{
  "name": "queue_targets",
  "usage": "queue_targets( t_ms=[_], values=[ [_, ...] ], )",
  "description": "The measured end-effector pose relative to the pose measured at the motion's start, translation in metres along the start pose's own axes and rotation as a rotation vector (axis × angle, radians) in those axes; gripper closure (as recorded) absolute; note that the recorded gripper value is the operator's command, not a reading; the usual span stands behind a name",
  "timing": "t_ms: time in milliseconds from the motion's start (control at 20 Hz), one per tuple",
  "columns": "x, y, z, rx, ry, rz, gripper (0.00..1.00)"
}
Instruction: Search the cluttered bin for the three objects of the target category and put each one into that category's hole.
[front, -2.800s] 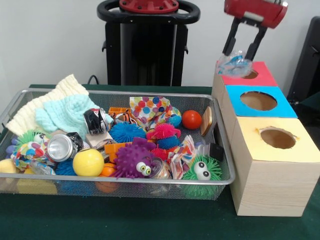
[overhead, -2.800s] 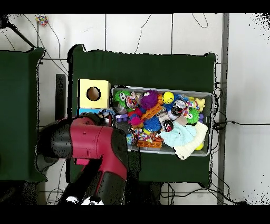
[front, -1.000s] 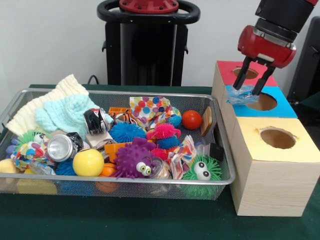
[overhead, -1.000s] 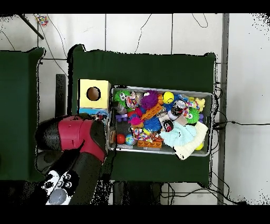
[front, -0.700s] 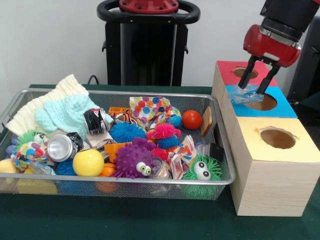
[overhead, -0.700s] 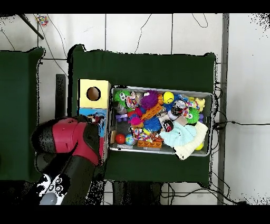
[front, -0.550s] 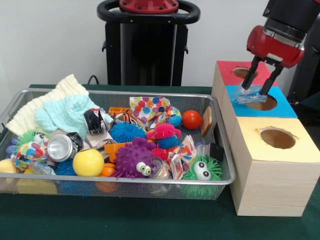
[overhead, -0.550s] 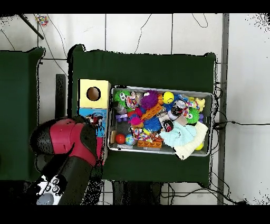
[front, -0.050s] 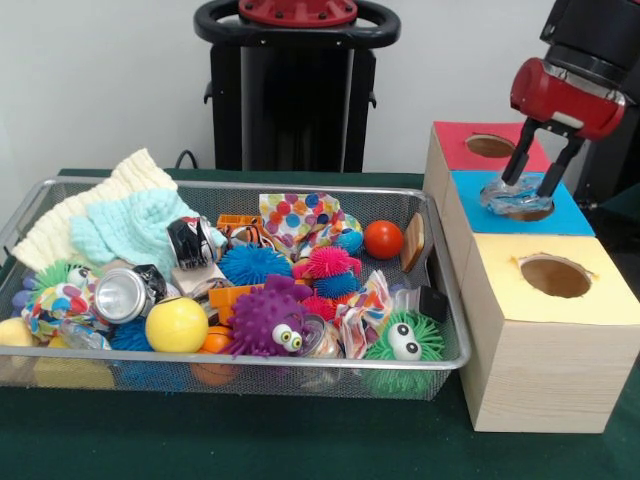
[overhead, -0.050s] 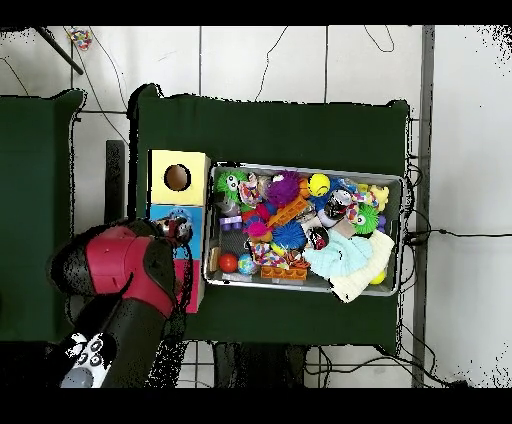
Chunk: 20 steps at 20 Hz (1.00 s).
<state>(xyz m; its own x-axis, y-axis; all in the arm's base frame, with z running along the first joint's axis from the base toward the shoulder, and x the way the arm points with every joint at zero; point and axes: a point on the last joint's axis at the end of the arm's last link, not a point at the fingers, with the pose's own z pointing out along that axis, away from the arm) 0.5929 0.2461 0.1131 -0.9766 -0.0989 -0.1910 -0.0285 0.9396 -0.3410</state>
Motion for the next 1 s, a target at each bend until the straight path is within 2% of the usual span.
queue_targets(
  t_ms=[350, 700, 1000],
  values=[
    [-0.002, 0.003, 0.003, -0.024, -0.019, 0.029, 1.00],
    [-0.009, -0.003, 0.008, -0.054, -0.044, 0.063, 1.00],
    [-0.019, -0.012, 0.021, -0.082, -0.098, 0.100, 1.00]
  ],
)
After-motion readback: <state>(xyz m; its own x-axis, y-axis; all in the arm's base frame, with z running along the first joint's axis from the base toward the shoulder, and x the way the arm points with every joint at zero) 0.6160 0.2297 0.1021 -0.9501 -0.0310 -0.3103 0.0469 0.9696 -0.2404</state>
